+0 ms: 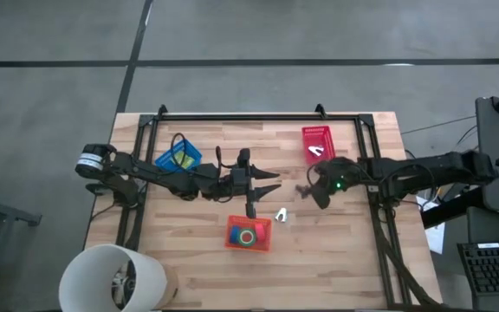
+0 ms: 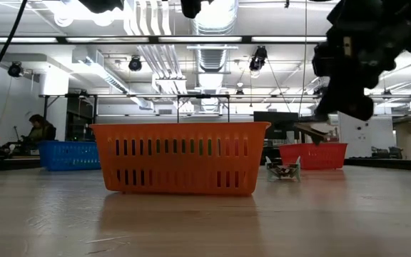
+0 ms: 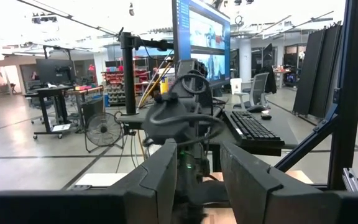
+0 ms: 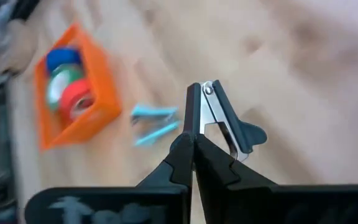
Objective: Pick and place Stapler, Stapler remover, tape
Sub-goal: Put the black staple remover into the red bin, then put the light blue staple remover into the red bin
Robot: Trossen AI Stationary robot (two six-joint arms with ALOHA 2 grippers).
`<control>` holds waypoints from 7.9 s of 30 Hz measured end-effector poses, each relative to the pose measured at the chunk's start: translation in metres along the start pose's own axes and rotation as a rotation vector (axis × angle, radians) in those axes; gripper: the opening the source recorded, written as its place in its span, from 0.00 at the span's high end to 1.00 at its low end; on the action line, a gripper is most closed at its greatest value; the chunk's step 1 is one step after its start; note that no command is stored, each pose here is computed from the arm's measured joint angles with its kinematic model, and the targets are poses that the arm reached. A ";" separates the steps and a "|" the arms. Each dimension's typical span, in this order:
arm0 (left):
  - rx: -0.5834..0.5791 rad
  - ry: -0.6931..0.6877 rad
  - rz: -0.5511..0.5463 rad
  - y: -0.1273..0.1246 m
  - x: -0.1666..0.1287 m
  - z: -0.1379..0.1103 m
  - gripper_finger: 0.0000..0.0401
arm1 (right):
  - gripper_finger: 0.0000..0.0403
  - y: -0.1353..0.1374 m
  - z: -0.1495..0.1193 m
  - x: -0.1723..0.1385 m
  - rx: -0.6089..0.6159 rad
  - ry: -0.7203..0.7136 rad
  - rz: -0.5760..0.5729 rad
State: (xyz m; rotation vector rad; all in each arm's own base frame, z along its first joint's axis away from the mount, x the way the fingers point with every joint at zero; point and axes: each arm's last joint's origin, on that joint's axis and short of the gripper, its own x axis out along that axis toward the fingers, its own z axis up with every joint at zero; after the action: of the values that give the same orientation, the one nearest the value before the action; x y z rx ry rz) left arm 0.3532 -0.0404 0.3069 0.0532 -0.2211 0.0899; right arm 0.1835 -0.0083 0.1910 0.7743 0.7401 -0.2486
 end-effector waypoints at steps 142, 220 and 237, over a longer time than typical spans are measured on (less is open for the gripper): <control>0.020 0.012 0.004 0.002 0.000 -0.001 0.68 | 0.88 0.052 -0.014 0.106 -1.299 0.246 0.136; 0.019 0.012 0.004 0.002 0.000 -0.001 0.68 | 0.98 -0.035 0.087 -0.017 -0.394 -0.246 -0.746; 0.030 0.016 0.003 0.002 0.000 -0.002 0.68 | 0.98 -0.102 0.104 0.015 -0.301 -0.062 -0.818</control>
State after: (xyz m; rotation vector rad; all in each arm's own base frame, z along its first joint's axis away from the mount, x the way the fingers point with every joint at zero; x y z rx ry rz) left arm 0.3538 -0.0387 0.3054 0.0824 -0.2040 0.0971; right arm 0.2014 -0.1529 0.1752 0.1421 0.9818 -0.8713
